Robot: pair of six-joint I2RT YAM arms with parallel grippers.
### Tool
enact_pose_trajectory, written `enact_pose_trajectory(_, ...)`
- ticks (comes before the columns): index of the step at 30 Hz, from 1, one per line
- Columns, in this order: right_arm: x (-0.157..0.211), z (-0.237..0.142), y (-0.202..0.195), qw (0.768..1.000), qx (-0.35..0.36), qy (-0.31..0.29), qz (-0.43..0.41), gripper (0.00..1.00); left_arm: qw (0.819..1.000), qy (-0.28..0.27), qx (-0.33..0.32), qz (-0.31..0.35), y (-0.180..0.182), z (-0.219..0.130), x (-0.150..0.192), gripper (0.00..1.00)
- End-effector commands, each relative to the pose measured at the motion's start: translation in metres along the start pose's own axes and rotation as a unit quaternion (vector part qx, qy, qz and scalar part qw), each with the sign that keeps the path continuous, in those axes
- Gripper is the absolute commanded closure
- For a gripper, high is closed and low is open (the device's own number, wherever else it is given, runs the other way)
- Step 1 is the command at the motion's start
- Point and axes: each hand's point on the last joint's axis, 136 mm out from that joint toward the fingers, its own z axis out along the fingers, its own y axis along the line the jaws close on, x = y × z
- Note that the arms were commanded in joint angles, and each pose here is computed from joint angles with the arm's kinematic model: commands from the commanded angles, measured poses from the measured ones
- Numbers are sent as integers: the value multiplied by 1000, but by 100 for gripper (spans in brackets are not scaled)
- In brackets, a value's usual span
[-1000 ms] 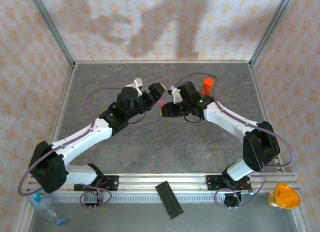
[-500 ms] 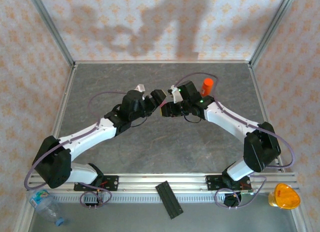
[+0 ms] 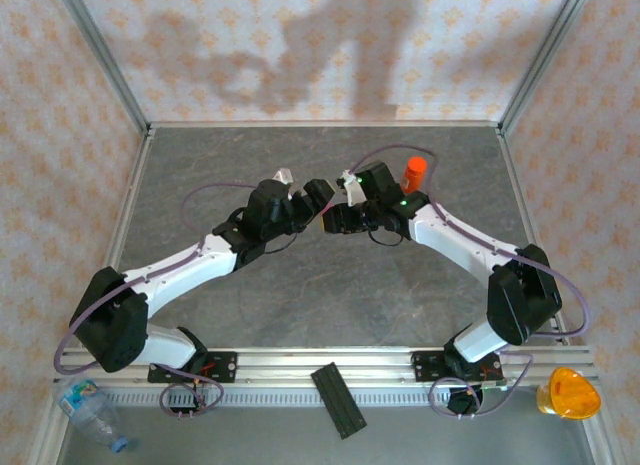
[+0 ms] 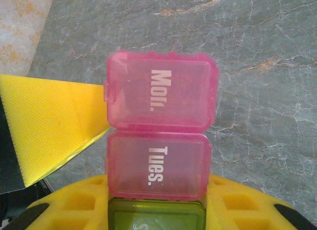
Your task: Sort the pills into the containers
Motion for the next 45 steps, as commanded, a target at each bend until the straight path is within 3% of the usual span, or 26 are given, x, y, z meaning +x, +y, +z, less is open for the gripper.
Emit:
enact_pose_trajectory(1, -5, -5, 4, 1000, -6, -14, -4, 72, 1000, -18, 22, 5, -23, -7, -6, 17)
enact_pose_trajectory(5, -5, -4, 4, 1000, -6, -16, -2, 72, 999, -32, 9, 11, -16, -17, -9, 17)
enact_pose_trajectory(30, -8, -4, 7, 1000, -11, -17, -1, 73, 1000, -6, 28, -12, -16, 2, 3, 21)
enact_pose_trajectory(45, -1, 3, 2, 1000, -8, -7, 3, 73, 998, -8, 64, -7, -50, 2, -1, 20)
